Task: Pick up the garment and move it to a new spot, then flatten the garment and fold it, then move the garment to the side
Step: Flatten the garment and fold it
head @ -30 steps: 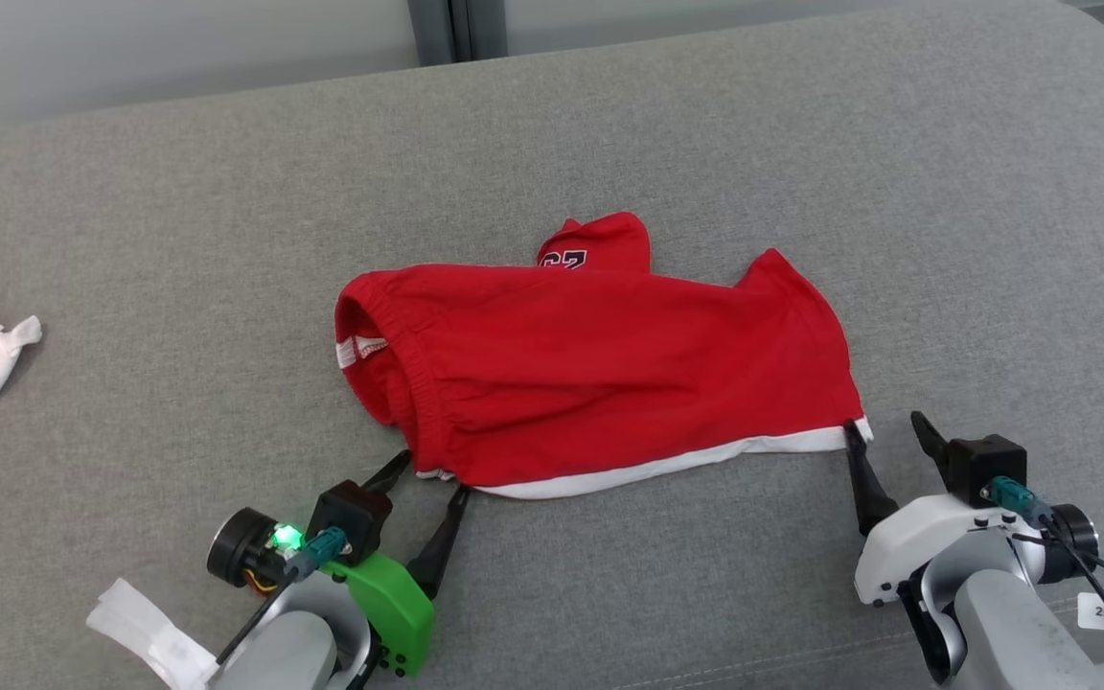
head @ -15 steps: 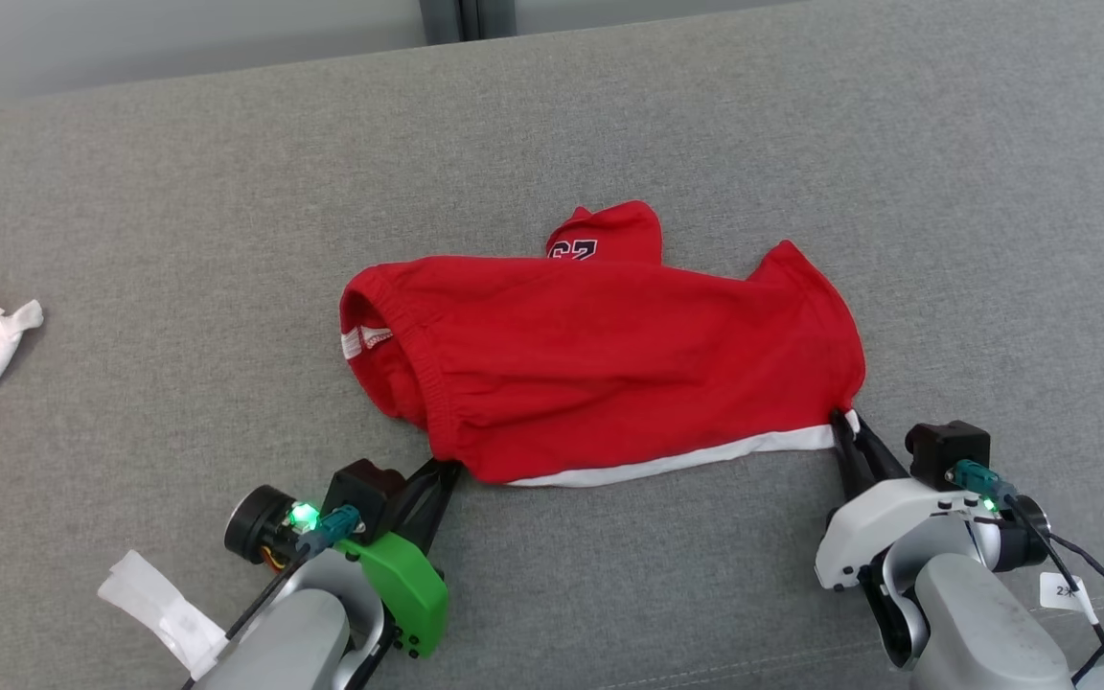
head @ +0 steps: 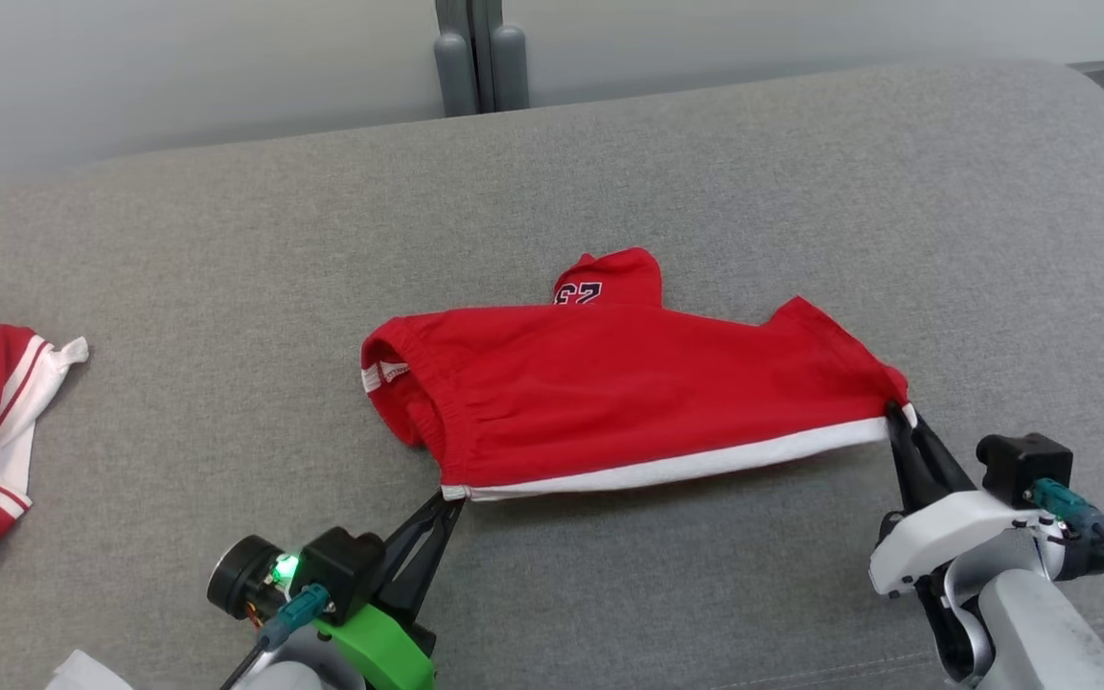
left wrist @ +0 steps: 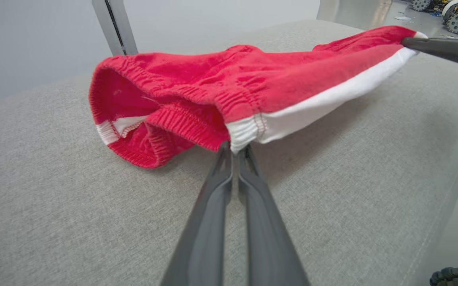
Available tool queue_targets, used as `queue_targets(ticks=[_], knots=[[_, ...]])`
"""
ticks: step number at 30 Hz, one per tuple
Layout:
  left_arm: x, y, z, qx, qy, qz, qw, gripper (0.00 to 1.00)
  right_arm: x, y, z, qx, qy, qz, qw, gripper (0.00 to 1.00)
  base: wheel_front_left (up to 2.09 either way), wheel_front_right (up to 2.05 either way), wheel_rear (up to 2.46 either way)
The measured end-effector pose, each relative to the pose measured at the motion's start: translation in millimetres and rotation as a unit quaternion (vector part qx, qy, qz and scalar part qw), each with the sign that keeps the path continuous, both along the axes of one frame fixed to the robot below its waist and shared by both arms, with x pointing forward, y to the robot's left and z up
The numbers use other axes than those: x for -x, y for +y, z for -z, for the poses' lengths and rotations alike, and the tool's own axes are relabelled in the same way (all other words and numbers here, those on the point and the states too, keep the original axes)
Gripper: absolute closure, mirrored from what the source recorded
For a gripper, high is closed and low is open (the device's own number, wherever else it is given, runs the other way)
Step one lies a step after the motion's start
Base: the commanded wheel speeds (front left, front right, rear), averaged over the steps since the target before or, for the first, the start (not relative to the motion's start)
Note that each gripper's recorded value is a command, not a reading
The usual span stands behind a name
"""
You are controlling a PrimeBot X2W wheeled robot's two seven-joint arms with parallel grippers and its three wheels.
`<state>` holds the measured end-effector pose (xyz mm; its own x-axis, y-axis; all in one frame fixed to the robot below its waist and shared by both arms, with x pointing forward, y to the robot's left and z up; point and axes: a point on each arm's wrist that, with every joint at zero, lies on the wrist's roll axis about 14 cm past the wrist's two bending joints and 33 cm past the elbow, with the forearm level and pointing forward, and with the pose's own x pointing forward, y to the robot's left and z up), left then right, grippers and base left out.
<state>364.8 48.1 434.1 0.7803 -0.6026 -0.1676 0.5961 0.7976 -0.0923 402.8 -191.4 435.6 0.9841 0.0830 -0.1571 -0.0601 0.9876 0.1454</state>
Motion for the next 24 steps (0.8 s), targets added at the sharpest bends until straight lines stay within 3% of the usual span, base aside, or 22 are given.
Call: queue_targets(ticks=[6,13,18,24], knots=[[-2,-2,-51,0.024,-0.074,0.013,0.997,1.0,-15,5,-49,-0.008,-0.072,-0.014,0.997,1.0,0.0,0.0,0.0],[-35,-1,-116,0.059,-0.153,0.012,0.986,1.0,-54,22,-107,-0.025,-0.14,-0.043,0.989,1.0,0.0,0.0,0.0],[-78,-4,-149,0.057,-0.183,0.023,0.981,1.0,-98,25,-141,-0.035,-0.157,-0.049,0.986,1.0,0.0,0.0,0.0],[-157,1,-209,0.045,-0.224,0.021,0.973,1.0,-173,31,-202,-0.062,-0.184,-0.049,0.98,1.0,0.0,0.0,0.0]])
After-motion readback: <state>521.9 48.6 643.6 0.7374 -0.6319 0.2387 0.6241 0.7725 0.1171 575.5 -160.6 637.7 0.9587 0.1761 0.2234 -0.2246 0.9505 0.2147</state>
